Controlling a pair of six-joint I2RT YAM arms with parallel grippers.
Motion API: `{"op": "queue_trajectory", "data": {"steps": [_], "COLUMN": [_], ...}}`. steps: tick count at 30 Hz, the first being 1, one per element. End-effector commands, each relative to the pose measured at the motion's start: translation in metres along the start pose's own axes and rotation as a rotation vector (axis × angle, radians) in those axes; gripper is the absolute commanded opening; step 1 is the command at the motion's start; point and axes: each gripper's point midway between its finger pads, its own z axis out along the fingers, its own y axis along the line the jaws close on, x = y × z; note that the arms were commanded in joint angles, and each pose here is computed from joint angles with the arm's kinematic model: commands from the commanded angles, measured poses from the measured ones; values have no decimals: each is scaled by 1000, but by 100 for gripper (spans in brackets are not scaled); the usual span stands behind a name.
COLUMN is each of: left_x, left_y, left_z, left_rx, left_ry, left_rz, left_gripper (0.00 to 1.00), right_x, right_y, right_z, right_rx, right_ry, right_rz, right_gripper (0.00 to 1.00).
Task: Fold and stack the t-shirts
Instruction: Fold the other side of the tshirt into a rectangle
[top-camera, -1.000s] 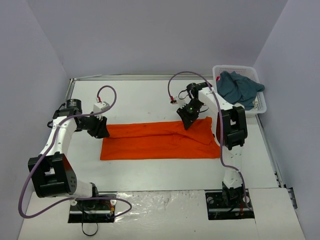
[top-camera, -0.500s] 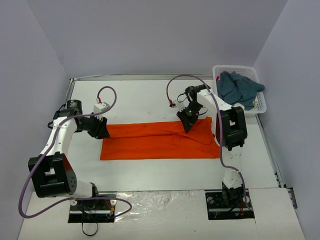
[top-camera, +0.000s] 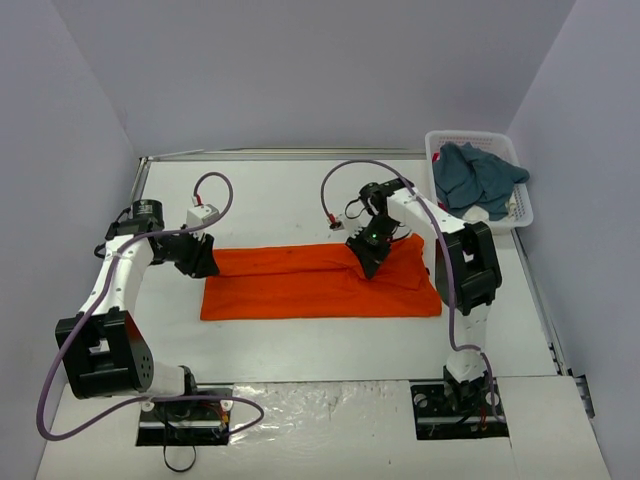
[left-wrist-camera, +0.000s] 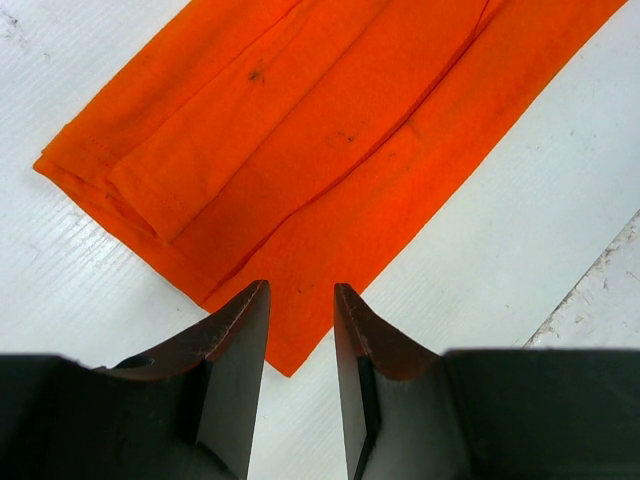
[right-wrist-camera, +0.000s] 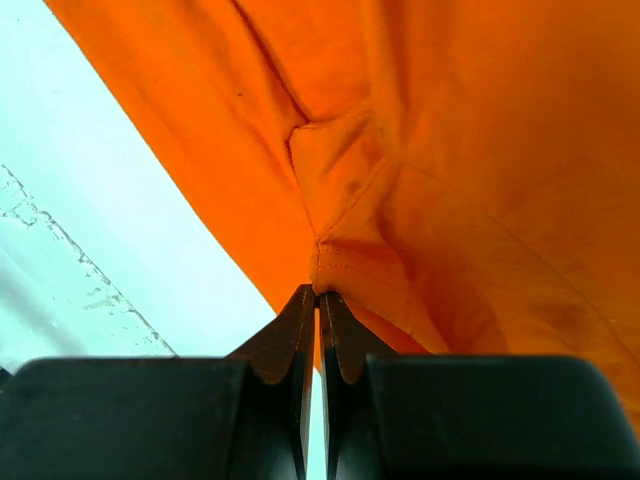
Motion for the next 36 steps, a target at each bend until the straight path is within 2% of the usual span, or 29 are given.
{"op": "queue_trajectory", "data": {"steps": [1,17,18,20,26,36], "left_x": [-9,-5,-4,-4,-3,-11], "left_y": [-7,-8,-8,-8,-8,-10], "left_z": [-8,-6,-6,-6,-6,-9], "left_rx": [7,9,9,9,8,16], "left_ry": [-42,-37,-37,-34,-31,-46], "left_rz": [14,12,12,10,7,21], "left_gripper": [31,31,31,31,32,32], "right_x": [10,14,15,14,15,14], "right_y": [20,46,47,46,49,74], "right_z": [-11,36,41,45,44,-8], "right_rx": [-21,-106,-110,-111,-96,-113], "right_ry": [24,140,155,169,180,148], "right_rz": [1,-36,-41,-39,-51,-152], "right_gripper": [0,0,8,13,43,45]}}
